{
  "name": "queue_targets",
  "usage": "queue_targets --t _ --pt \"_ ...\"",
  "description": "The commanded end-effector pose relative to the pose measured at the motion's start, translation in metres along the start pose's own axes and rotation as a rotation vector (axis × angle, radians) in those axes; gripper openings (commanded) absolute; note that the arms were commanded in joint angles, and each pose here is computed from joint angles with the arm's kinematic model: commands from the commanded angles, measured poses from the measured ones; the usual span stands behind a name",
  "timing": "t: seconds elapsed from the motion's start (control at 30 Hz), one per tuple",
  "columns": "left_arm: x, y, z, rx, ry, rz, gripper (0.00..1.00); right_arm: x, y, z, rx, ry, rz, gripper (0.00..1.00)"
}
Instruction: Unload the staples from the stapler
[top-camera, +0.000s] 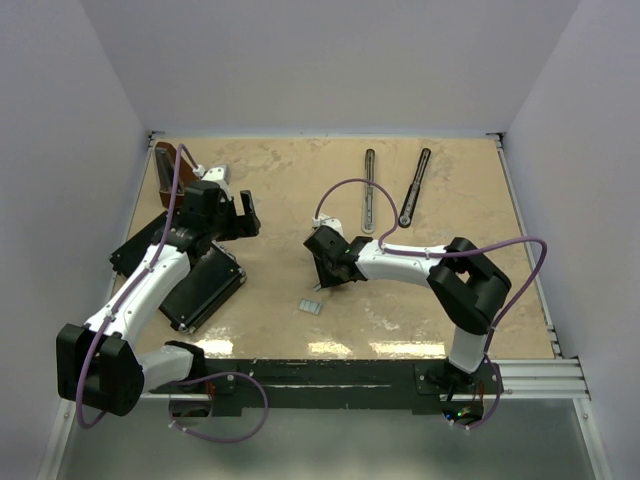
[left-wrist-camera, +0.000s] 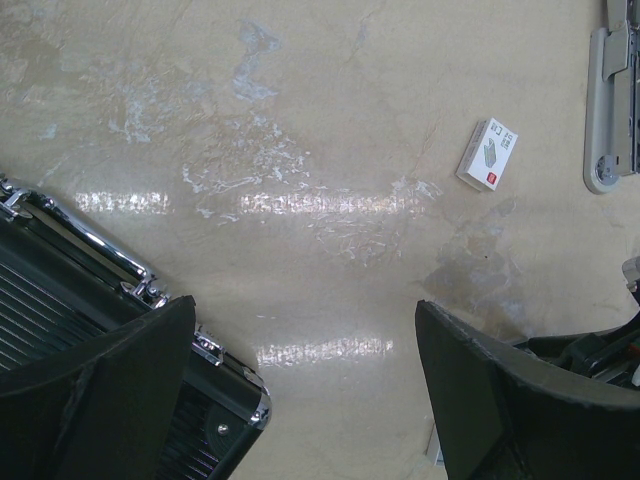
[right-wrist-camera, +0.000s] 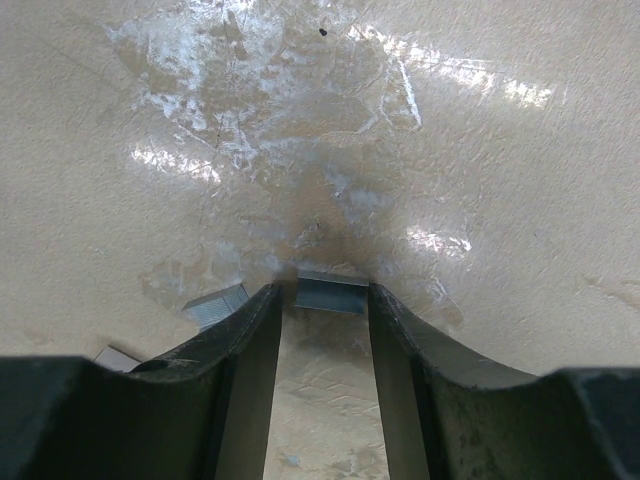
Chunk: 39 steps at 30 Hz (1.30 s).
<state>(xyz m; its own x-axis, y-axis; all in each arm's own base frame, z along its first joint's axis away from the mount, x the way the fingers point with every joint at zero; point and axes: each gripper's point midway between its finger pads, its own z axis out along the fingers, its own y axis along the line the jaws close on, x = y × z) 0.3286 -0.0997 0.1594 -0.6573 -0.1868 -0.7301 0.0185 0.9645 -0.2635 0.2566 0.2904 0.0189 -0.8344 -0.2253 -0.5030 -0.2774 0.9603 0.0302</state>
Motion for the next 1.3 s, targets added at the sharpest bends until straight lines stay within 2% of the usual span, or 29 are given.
queue_targets --t 0.0,0.7,1.03,1.27 --pt "-0.011 -0.006 -0.002 0.027 -0.044 0.013 0.96 0.003 -0.004 0.001 0.033 0.007 0.015 0.42" --pt "-0.013 -0.004 -0.004 0.013 -0.054 0.016 0.95 0.001 -0.006 -0.006 0.027 -0.006 0.019 0.31" --pt "-0.013 -0.004 -0.005 0.012 -0.052 0.02 0.96 -0.011 -0.008 -0.019 -0.008 -0.073 -0.05 0.29" --pt "-0.01 -0.008 -0.011 -0.05 -0.071 0.089 0.97 -0.005 -0.018 -0.023 0.015 -0.072 -0.075 0.28"
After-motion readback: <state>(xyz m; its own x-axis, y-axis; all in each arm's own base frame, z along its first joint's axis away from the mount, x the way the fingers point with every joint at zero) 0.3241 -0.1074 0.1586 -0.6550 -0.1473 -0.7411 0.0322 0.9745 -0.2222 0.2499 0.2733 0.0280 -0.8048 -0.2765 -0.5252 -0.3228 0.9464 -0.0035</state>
